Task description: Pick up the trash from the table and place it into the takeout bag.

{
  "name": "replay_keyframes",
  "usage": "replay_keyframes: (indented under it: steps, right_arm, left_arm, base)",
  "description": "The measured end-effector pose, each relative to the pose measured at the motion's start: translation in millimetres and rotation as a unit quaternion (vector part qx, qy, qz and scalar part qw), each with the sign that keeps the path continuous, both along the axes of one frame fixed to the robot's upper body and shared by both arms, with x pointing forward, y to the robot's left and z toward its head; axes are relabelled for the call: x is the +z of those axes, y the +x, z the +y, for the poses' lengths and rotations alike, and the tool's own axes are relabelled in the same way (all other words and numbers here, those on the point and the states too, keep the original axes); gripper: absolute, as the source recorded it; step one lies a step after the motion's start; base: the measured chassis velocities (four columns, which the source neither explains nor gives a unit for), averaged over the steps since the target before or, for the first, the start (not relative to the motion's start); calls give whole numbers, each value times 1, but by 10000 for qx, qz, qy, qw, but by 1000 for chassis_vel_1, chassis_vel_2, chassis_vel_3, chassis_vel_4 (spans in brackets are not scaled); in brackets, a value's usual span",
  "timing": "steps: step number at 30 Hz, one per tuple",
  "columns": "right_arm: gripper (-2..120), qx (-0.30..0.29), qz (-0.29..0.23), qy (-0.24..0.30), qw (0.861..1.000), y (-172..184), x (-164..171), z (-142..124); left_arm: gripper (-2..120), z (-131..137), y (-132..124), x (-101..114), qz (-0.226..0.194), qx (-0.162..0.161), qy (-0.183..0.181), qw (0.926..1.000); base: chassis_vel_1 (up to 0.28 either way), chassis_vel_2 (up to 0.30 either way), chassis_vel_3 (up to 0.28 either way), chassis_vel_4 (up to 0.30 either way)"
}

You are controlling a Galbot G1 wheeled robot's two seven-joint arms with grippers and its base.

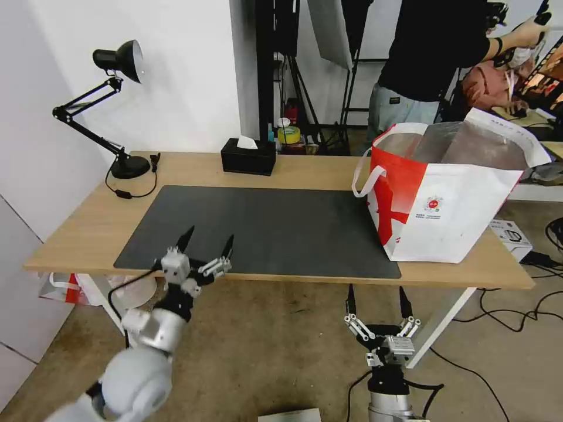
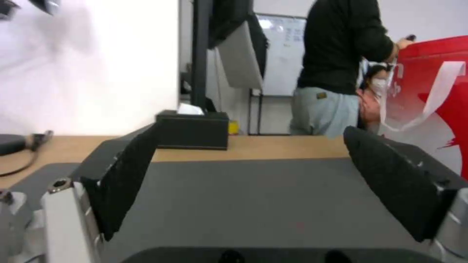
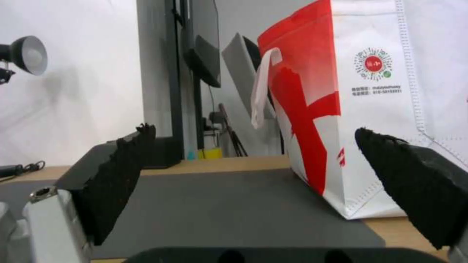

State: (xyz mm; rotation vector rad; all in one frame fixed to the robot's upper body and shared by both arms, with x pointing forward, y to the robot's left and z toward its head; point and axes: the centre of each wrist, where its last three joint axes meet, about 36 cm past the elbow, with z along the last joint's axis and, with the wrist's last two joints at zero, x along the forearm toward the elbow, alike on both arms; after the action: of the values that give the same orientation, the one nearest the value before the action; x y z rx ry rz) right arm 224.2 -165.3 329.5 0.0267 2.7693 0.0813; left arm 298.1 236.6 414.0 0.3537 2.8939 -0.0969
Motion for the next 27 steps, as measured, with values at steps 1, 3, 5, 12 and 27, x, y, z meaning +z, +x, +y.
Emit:
replay_keyframes:
  steps: [1,3,5,12,27]
  right_arm:
    - [100,2,0,0,10000,0,0,0]
    - [100,0,0,0,10000,0,0,0]
    - [100,0,0,0,10000,0,0,0]
    - [100,1,0,0,10000,0,0,0]
    - [100,1,0,1,10000,0,0,0]
  left_arm:
    - [100,-4,-6,-5,-23,57,-36,10000]
    - [100,-9,-16,-11,-39,122,-69,9999]
    - [100,-18,-33,-22,-61,235,-109,9996]
    - [100,-32,-51,-30,-233,432,-235,9985]
    - [100,-52,-69,-53,-436,830,-271,9952]
  base:
    - [0,0,0,0]
    - [0,0,0,0]
    - [0,0,0,0]
    - [0,0,0,0]
    - [0,0,0,0]
